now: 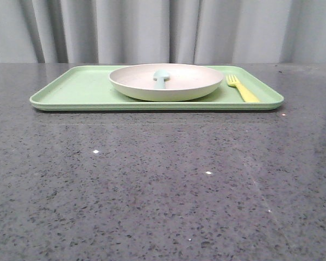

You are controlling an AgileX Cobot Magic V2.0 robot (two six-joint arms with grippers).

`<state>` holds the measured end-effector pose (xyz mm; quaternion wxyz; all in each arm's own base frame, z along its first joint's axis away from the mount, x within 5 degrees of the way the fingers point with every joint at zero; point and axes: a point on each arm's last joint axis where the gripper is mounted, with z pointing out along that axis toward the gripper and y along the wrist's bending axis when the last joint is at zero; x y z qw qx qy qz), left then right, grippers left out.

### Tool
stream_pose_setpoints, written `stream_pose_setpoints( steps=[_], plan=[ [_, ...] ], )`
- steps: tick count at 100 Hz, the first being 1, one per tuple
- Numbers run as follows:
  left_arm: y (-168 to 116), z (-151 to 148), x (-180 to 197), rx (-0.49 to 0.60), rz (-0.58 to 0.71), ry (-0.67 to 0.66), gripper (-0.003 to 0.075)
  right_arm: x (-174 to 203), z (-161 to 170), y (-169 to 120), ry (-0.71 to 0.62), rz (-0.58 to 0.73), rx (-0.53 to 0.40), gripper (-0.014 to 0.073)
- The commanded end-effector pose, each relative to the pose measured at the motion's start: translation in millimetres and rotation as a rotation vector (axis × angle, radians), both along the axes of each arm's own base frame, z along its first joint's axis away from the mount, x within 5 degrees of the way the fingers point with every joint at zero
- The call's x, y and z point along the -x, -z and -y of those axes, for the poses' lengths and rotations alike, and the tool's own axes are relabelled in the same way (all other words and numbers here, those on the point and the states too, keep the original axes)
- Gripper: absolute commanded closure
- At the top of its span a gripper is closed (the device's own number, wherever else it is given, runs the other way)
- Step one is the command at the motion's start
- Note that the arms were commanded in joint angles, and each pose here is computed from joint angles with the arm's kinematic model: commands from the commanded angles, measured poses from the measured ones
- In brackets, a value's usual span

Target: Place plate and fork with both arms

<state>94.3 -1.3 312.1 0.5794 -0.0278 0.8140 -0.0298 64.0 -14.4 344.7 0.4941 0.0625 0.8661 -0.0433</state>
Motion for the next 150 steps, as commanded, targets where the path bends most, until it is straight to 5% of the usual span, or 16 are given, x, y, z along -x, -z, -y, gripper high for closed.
stream_pose_setpoints(
  steps=[1, 49, 150],
  plan=[
    [-9.4, -0.7, 1.1, 0.009, 0.195, -0.012, 0.0741, -2.8, 0.6, -12.5, -0.006, 0.083, 0.024, 0.0715],
    [77.0, -2.2, 42.5, -0.078, 0.416, -0.026, 0.0741, -2.8, 0.6, -12.5, -0.006, 0.083, 0.024, 0.0715],
    [98.7, -2.3, 40.8, -0.096, 0.469, -0.027, 0.0741, -2.9, 0.6, -12.6, -0.006, 0.083, 0.024, 0.0715]
  ],
)
